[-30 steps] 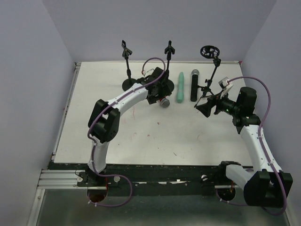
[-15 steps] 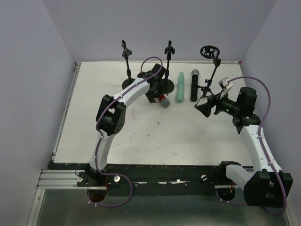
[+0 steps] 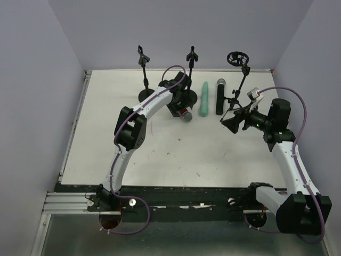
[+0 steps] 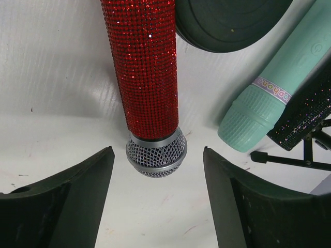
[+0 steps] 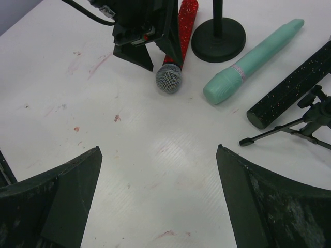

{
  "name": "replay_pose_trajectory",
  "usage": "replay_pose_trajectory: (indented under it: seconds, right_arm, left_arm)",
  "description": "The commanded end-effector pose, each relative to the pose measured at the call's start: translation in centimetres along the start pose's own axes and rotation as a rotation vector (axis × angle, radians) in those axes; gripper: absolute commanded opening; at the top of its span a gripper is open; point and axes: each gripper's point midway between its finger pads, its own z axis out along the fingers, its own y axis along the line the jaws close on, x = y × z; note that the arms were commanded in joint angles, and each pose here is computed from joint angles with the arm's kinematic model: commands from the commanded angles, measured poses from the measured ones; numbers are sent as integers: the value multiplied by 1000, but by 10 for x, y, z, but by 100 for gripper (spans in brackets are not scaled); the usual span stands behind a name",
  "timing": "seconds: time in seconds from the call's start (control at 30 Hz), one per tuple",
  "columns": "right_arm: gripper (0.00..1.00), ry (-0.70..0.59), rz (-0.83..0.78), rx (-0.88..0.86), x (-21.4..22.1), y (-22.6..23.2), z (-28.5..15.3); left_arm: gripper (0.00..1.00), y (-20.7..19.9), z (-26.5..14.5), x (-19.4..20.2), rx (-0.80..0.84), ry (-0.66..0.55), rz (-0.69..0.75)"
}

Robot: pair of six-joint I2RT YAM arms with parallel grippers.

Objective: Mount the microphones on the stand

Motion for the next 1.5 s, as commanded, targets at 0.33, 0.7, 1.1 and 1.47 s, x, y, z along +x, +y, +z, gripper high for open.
replay_pose_trajectory:
  seconds: [0.33, 0.7, 1.1, 1.47]
  right_arm:
    - [100, -22, -17, -43, -14, 12, -6]
    - [100, -25, -19, -61, -14, 16, -6]
    - [100, -26, -17, -81, -14, 20, -6]
    - [100, -24, -13, -97, -12, 21, -6]
  left_arm:
    - [56, 3, 4, 16, -5, 97, -20]
    - [51, 37, -4, 39, -25, 140, 52]
    - [53, 107, -42, 82, -22, 136, 165]
    - [75, 134, -40, 57, -133, 29, 259]
